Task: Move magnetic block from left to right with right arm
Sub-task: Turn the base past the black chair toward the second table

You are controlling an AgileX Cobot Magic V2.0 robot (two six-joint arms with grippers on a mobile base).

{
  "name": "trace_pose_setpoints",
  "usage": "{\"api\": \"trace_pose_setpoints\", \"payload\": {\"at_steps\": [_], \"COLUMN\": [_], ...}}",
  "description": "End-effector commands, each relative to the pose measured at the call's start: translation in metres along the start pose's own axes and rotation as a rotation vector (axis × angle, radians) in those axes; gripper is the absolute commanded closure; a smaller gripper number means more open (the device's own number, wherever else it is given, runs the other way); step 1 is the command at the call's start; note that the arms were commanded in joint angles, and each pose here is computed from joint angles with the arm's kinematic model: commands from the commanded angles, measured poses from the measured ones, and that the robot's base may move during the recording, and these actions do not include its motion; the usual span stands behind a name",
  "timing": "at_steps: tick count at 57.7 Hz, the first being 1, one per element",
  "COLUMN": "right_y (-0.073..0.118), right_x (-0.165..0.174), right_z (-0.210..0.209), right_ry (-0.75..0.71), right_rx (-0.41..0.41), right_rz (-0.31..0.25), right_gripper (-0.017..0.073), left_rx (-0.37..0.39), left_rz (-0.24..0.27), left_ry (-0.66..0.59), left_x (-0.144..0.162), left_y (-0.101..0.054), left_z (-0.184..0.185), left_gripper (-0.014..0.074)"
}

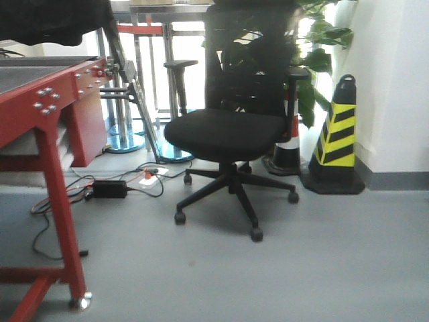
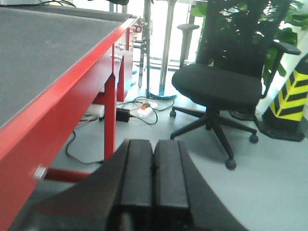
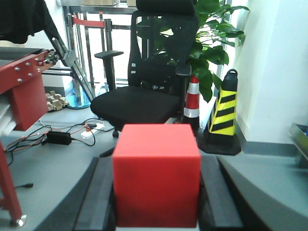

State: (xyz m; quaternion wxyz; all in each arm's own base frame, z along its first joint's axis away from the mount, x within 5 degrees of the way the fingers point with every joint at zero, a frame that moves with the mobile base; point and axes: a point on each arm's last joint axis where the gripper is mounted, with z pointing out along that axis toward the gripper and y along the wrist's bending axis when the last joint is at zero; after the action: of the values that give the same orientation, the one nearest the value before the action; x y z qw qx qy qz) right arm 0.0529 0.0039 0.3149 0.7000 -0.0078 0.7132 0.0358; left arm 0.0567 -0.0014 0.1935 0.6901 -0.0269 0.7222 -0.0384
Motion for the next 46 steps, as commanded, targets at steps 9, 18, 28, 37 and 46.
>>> {"api": "trace_pose_setpoints", "payload": {"at_steps": [9, 18, 28, 37, 46], "right_y": [-0.0001, -0.0001, -0.0001, -0.0001, -0.0001], "right_x": [-0.0162, -0.0162, -0.0162, -0.0162, -0.0162], "right_z": [-0.0008, -0.0008, -0.0008, -0.0008, -0.0008], "right_ry": [-0.109, -0.109, -0.109, -0.109, -0.109], "right_rx": [0.007, 0.007, 0.007, 0.007, 0.007], "right_rz": [-0.010, -0.010, -0.010, -0.010, -0.010], "right_gripper": [0.0277, 0.0277, 0.0277, 0.0277, 0.0277], "left_rx": [0.007, 0.007, 0.007, 0.007, 0.007], "left_rz": [-0.009, -0.009, -0.009, -0.009, -0.009], "left_ry": [-0.084, -0.084, -0.084, -0.084, -0.084], "left_x": [-0.0045, -0.0045, -0.0045, -0.0045, -0.0045], "left_y": [-0.0001, -0.0001, -0.0001, -0.0001, -0.0001], "left_z": [-0.0005, -0.0005, -0.0005, -0.0005, -0.0005], "left_gripper": [0.0720, 0.0720, 0.0720, 0.0720, 0.0720]}}
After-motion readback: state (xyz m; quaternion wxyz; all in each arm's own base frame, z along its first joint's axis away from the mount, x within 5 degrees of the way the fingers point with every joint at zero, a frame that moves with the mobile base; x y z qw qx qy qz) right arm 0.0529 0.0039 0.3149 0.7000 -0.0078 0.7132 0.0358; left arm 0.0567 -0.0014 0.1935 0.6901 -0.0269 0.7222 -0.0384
